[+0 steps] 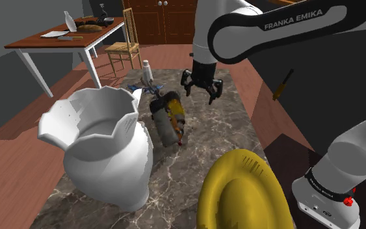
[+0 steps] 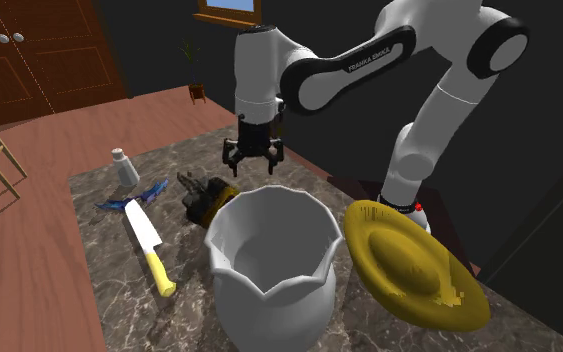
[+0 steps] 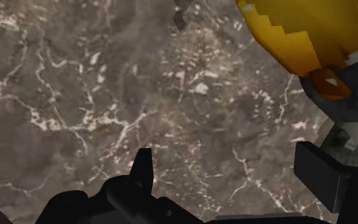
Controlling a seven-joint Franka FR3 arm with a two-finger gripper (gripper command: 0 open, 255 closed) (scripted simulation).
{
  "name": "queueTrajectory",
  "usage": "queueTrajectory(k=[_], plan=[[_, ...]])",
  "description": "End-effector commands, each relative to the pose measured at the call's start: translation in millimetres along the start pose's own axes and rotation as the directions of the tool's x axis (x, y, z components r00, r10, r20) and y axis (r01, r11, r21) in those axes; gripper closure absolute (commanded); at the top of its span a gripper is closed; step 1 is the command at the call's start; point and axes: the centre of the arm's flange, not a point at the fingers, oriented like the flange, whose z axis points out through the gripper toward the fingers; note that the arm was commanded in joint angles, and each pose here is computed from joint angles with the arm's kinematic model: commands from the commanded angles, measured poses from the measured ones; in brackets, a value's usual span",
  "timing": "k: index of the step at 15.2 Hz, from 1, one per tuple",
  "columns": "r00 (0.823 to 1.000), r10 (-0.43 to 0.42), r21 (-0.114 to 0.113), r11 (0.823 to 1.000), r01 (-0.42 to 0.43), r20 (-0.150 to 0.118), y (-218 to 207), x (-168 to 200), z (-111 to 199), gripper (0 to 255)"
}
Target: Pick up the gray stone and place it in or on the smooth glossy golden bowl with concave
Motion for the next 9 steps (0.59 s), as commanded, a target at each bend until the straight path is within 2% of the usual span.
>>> queueTrajectory(k=[1,4,9], plan=[[0.996,0.084,0.011,0.996,-0.084,-0.01,-25,-6,6,0],[0.98,0.196,0.027,0.98,-0.195,-0.026,-62,-9,14,0],[0.933,0.357,0.052,0.933,-0.355,-0.046,-117,-6,25,0]])
